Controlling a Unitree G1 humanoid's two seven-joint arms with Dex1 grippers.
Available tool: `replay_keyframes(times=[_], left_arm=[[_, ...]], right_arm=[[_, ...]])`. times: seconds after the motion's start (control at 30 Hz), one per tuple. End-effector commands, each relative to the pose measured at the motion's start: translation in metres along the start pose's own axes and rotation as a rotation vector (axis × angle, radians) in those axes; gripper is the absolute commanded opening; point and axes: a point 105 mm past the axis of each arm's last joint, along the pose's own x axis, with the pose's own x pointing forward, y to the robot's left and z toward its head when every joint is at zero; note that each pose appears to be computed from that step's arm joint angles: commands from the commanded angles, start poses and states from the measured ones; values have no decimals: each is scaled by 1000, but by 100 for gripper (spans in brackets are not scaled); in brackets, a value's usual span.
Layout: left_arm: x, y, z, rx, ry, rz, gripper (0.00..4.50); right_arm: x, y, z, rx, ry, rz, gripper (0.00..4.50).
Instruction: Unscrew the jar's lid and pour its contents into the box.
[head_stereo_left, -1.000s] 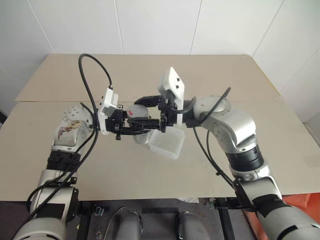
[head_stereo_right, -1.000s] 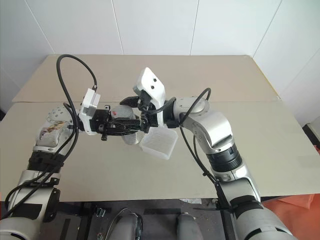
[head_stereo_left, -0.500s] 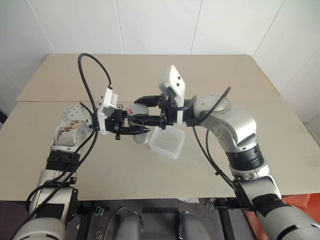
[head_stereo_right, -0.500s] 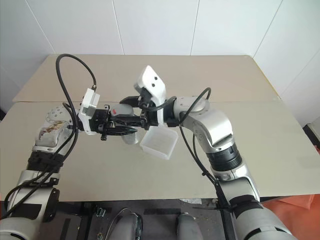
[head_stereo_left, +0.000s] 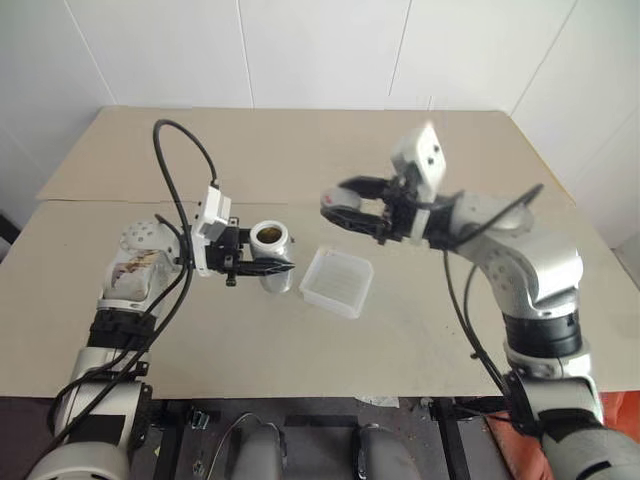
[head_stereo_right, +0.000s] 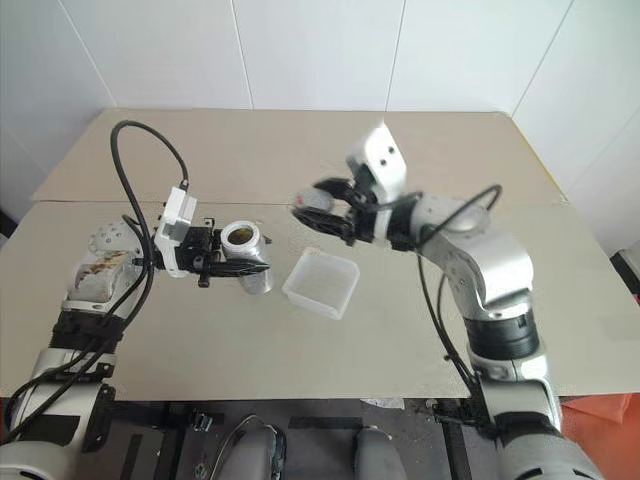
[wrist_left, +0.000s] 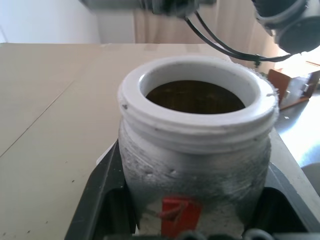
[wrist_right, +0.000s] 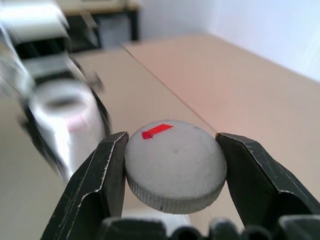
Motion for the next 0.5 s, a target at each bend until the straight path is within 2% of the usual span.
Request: replay_keyframes(times=[0.03,0.17,0.33,0.37,0.43,0.47,0.5], left_arm=[[-8,2,18,42,-50,50,198],[-9,3,19,46,-52,89,198],[-8,3,19,58,-48,106,198],[-7,4,20,68,-46,114,198],[-5,7,21,83,-44,134,198],[-5,8,22,97,-44,151,198],[-5,9,23,107,-44,162,198]], right_arm=[[-26,-22,-9,-82,21,-169,273],[-45,-35,-58,18,126,-315,273],[-49,-41,-110,101,257,-415,273],[-50,-41,-119,106,284,-424,347],[-52,-40,-126,91,310,-435,404],[-54,-37,-120,93,289,-418,434],[-55,-35,-115,95,273,-404,445]])
